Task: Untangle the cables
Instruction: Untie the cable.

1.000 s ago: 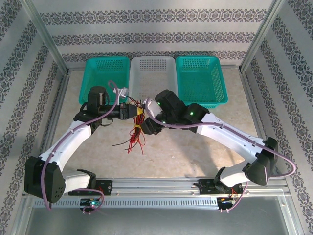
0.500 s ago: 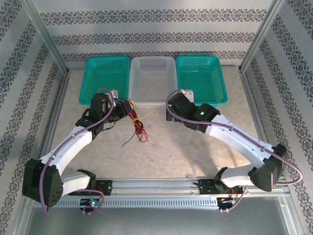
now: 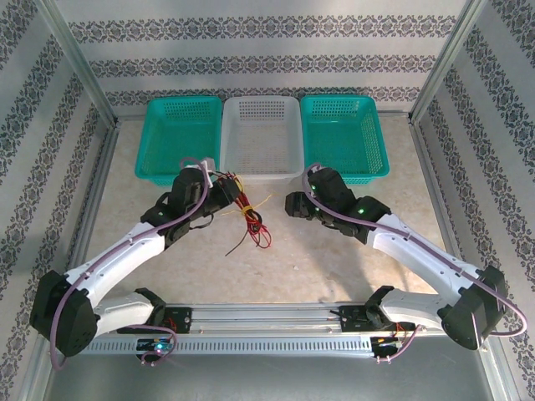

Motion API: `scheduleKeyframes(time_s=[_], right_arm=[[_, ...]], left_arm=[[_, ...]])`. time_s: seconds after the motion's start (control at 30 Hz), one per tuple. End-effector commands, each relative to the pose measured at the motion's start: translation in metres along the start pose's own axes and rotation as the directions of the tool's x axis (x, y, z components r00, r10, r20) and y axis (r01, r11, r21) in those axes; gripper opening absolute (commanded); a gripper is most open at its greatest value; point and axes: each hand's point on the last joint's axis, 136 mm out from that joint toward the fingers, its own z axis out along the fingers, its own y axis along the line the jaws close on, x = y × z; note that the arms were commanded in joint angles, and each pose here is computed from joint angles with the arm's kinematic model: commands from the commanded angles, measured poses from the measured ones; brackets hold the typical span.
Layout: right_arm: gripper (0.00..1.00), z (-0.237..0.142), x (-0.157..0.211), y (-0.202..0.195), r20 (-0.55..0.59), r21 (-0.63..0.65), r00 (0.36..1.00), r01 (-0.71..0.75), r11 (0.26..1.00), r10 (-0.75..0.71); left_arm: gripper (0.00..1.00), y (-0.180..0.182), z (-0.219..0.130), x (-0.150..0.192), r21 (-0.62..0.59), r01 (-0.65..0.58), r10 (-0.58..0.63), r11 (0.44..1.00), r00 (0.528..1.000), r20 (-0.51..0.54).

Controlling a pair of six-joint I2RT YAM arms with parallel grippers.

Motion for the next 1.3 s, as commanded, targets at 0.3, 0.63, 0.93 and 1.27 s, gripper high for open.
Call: scheduleKeyframes(time_s=[0.3, 0.63, 0.93, 1.27], right_arm=[[0.44, -0.041, -0.004, 0.019, 0.054, -0.234, 0.997, -0.045, 0.971, 0.059], [0.36, -0.042, -0.014, 0.022, 0.087, -0.253, 0.989, -0.094, 0.963, 0.119], [0.41, -0.044, -0.03, 0.035, 0.135, -0.327, 0.985, -0.057, 0.943, 0.106], [0.45, -0.064, -0.029, 0.068, 0.128, -0.511, 0.99, 0.01, 0.859, 0.064]], left_arm=[[0.0, -0.069, -0.022, -0.016, 0.23, -0.038, 0.009, 0.973, 0.992, 0.127], [0.0, -0.081, -0.032, -0.005, 0.35, -0.067, 0.029, 0.934, 0.993, 0.113], [0.0, -0.094, -0.043, 0.001, 0.432, -0.071, 0.036, 0.899, 0.996, 0.087], [0.0, -0.114, -0.048, 0.0, 0.548, -0.047, 0.005, 0.835, 0.997, 0.077]])
